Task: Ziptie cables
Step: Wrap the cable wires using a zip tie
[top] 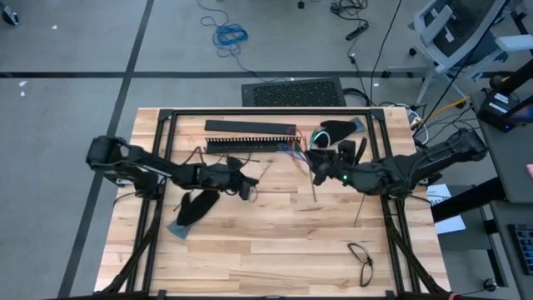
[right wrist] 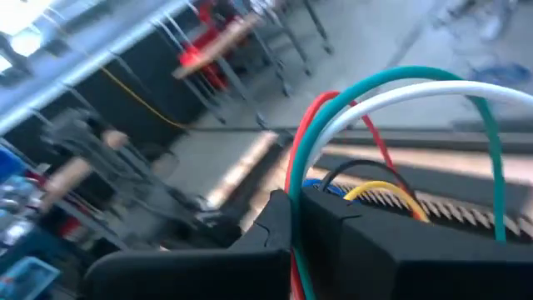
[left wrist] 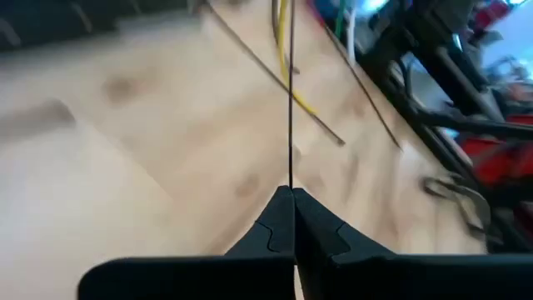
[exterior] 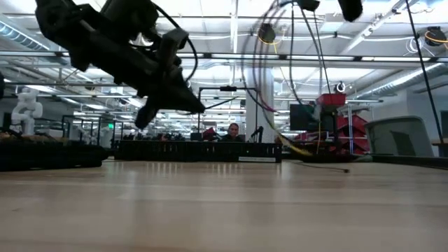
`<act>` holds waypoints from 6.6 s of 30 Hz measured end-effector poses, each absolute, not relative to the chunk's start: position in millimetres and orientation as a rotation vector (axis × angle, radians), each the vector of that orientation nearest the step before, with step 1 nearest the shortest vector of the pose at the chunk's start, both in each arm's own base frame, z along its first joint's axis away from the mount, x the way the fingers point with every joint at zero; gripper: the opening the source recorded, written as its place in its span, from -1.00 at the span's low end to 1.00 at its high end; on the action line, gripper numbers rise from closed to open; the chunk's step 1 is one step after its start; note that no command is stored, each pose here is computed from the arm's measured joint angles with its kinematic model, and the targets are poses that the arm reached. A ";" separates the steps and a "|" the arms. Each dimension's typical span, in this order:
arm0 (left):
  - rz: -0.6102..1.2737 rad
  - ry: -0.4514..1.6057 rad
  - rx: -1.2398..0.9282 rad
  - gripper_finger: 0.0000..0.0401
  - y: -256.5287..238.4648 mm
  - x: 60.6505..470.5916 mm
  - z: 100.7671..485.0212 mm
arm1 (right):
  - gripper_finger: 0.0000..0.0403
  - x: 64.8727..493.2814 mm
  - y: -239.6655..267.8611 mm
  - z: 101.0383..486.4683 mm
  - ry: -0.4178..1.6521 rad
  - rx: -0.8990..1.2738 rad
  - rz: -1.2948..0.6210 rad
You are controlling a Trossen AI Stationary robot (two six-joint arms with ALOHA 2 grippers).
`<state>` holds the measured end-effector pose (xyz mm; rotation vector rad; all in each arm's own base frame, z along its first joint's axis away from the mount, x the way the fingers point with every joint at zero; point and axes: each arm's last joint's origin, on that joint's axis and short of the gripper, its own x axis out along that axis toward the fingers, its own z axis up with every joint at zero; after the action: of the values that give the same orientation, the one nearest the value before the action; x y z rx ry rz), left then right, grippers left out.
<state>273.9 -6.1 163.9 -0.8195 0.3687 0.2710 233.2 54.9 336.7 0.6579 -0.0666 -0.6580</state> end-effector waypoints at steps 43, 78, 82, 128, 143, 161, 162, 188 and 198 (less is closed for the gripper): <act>0.531 -0.168 -0.282 -1.00 -40.7 258.5 265.6 | -1.00 286.9 36.7 206.5 -0.250 1.123 -1.006; 0.606 0.111 0.469 -1.00 -65.4 331.4 256.8 | -1.00 337.4 -7.6 188.1 -0.390 1.410 -0.754; 0.576 0.104 0.538 -1.00 -66.6 334.0 263.5 | -1.00 338.9 -10.5 192.6 -0.400 1.407 -0.711; 0.389 0.173 1.044 -1.00 -60.5 340.4 271.9 | -1.00 328.2 -9.2 244.0 -0.537 1.355 -0.505; 0.398 0.217 1.159 -1.00 -42.2 343.7 271.0 | -1.00 327.4 4.2 249.7 -0.572 1.409 -0.431; 0.457 0.203 1.159 -1.00 -24.3 345.4 275.2 | -1.00 326.9 11.1 251.7 -0.551 1.410 -0.395; 0.452 0.197 1.159 -1.00 -24.4 345.5 275.3 | -1.00 326.9 11.2 251.7 -0.550 1.410 -0.393; 0.434 0.144 1.149 -0.57 -25.3 348.5 285.1 | -1.00 327.2 11.7 253.0 -0.548 1.399 -0.370; 0.434 0.139 1.149 -0.57 -25.5 348.3 285.7 | -1.00 327.0 11.7 254.7 -0.560 1.381 -0.363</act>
<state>348.3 -25.5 285.7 1.1489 0.1393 0.4344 327.0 11.7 254.7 1.3811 -0.5601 -0.3628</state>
